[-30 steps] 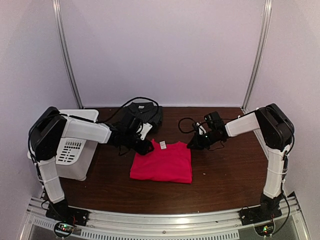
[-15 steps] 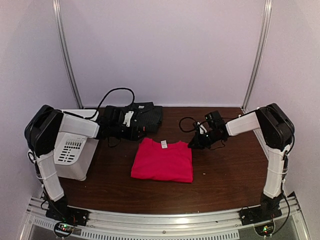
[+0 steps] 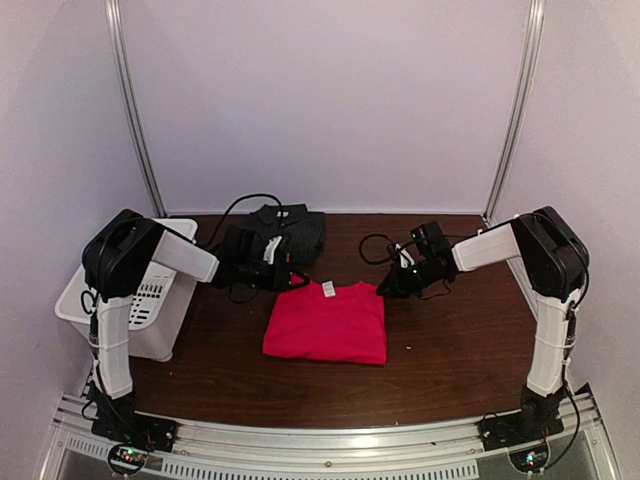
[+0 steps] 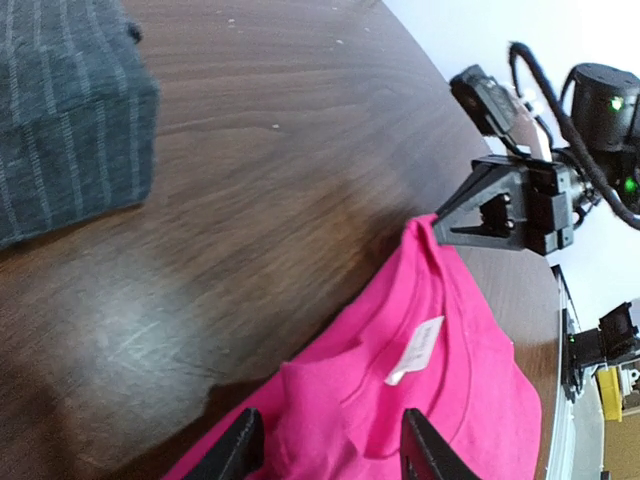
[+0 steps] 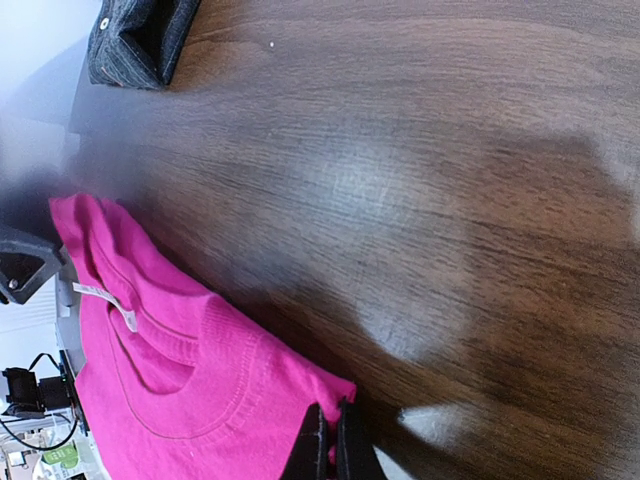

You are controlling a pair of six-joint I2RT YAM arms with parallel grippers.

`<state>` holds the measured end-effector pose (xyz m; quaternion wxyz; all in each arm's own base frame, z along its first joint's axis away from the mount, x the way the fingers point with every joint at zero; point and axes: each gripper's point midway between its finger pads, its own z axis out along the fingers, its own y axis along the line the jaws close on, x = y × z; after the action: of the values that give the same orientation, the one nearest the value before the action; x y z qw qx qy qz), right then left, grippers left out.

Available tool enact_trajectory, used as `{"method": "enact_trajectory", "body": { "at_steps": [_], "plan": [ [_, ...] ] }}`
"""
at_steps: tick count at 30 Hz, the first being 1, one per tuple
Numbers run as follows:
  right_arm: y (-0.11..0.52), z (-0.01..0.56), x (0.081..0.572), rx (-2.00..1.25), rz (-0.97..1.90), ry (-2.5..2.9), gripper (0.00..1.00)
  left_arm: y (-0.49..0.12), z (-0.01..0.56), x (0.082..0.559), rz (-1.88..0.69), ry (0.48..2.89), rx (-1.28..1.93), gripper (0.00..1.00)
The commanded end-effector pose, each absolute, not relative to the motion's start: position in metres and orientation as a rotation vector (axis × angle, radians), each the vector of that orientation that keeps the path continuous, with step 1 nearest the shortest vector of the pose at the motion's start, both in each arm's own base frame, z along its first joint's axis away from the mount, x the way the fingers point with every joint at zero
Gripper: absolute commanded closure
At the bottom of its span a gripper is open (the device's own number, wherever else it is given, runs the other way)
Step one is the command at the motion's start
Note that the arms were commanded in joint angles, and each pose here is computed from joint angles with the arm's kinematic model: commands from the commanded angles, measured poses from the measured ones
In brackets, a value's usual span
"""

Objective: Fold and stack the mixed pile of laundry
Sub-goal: Adjust the square-folded T-shirt at the center of the board.

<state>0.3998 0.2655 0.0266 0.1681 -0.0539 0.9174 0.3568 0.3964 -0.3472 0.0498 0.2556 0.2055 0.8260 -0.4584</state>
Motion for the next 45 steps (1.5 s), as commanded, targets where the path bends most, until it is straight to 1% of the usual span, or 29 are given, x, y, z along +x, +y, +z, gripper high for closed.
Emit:
{"method": "enact_trajectory", "body": {
  "at_steps": [1,5,12,15,21,29,32,34,36,38,43,45],
  "plan": [
    [0.256,0.015,0.404,-0.133,0.972,2.626,1.00,-0.377,0.114,0.377,-1.287,2.044,0.738,0.56],
    [0.256,0.016,0.406,-0.133,0.972,2.624,1.00,-0.387,0.123,0.363,-1.231,2.032,0.824,0.61],
    [0.254,0.018,0.408,-0.134,0.962,2.625,1.00,-0.399,0.115,0.329,-1.140,2.048,1.007,0.69],
    [0.255,0.017,0.409,-0.137,0.964,2.627,1.00,-0.401,0.108,0.321,-1.127,2.067,1.059,0.69],
    [0.255,0.023,0.411,-0.152,0.965,2.615,1.00,-0.404,0.084,0.318,-1.018,2.143,1.133,0.69],
    [0.254,0.030,0.414,-0.162,0.951,2.608,0.99,-0.399,0.032,0.313,-0.896,2.246,1.186,0.69],
    [0.253,0.028,0.414,-0.161,0.951,2.612,0.99,-0.395,0.016,0.309,-0.808,2.279,1.233,0.69],
    [0.253,0.029,0.414,-0.162,0.949,2.610,1.00,-0.393,0.010,0.300,-0.749,2.282,1.289,0.67],
    [0.253,0.027,0.415,-0.164,0.947,2.613,1.00,-0.395,0.013,0.290,-0.727,2.238,1.351,0.63],
    [0.252,0.026,0.415,-0.163,0.942,2.616,1.00,-0.397,0.024,0.282,-0.760,2.198,1.368,0.59],
    [0.252,0.026,0.415,-0.165,0.943,2.615,1.00,-0.402,0.083,0.273,-0.848,2.045,1.384,0.59],
    [0.252,0.026,0.415,-0.167,0.943,2.615,1.00,-0.399,0.109,0.278,-0.850,2.001,1.330,0.59]
  ]
}}
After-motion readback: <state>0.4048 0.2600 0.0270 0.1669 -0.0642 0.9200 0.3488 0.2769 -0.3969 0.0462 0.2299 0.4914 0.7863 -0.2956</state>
